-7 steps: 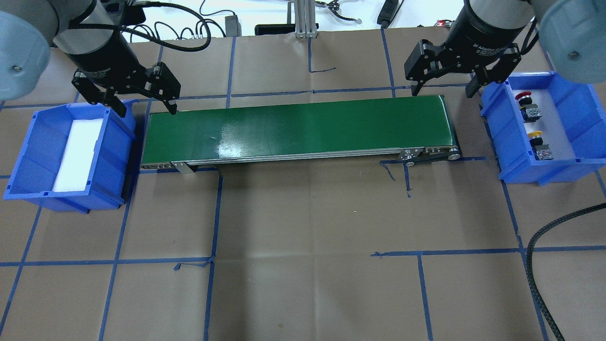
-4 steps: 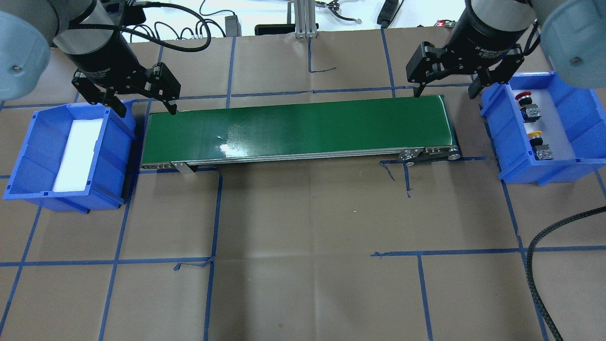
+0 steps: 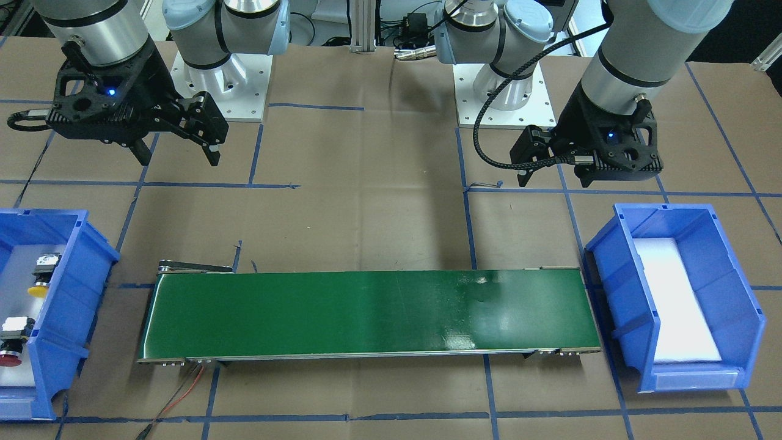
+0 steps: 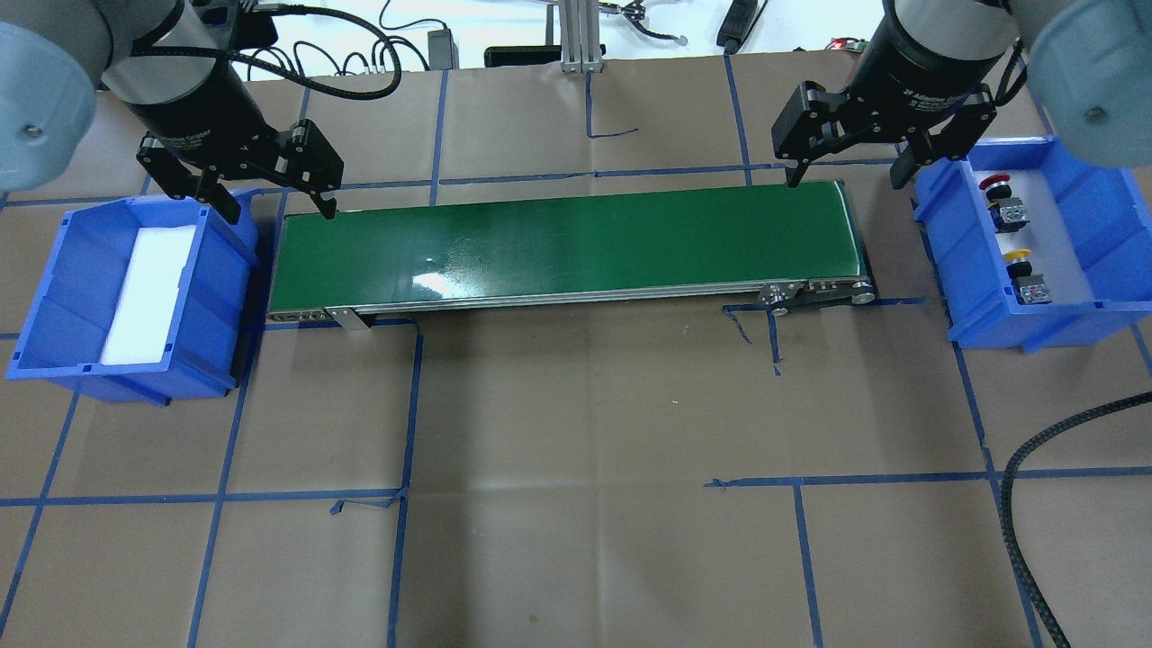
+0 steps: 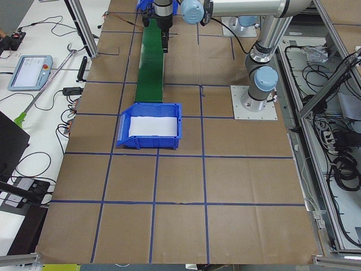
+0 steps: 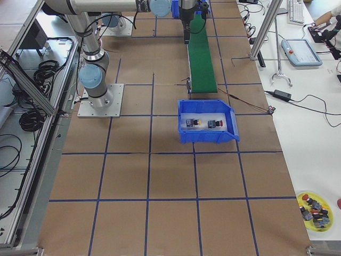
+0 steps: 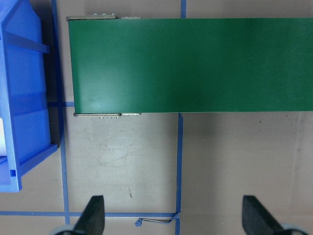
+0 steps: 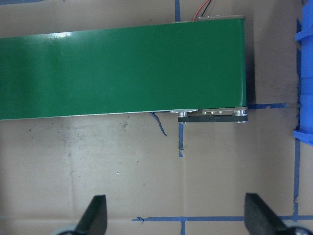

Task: Transport two buttons from left to right

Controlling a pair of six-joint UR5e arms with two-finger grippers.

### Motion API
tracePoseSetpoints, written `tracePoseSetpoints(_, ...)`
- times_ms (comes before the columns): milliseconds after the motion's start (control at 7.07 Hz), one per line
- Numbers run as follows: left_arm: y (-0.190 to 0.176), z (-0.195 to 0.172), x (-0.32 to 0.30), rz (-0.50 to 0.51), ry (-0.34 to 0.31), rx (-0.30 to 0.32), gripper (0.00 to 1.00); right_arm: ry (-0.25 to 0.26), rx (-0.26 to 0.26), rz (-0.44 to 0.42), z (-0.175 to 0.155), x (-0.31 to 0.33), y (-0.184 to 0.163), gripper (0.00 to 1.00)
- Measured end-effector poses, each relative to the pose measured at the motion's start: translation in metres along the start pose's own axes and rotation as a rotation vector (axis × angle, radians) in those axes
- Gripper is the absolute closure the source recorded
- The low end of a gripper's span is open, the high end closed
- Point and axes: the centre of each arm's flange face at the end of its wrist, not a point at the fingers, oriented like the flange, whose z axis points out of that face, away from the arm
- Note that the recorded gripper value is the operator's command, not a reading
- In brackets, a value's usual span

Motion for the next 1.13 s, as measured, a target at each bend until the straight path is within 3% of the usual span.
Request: tracePoseSetpoints(1131,0.0001,-0.0001,0.0002,0.0,0.002,0.0,0.01,0.016,0.007,0.001,0.0011,0.003,-0.0036,0.0)
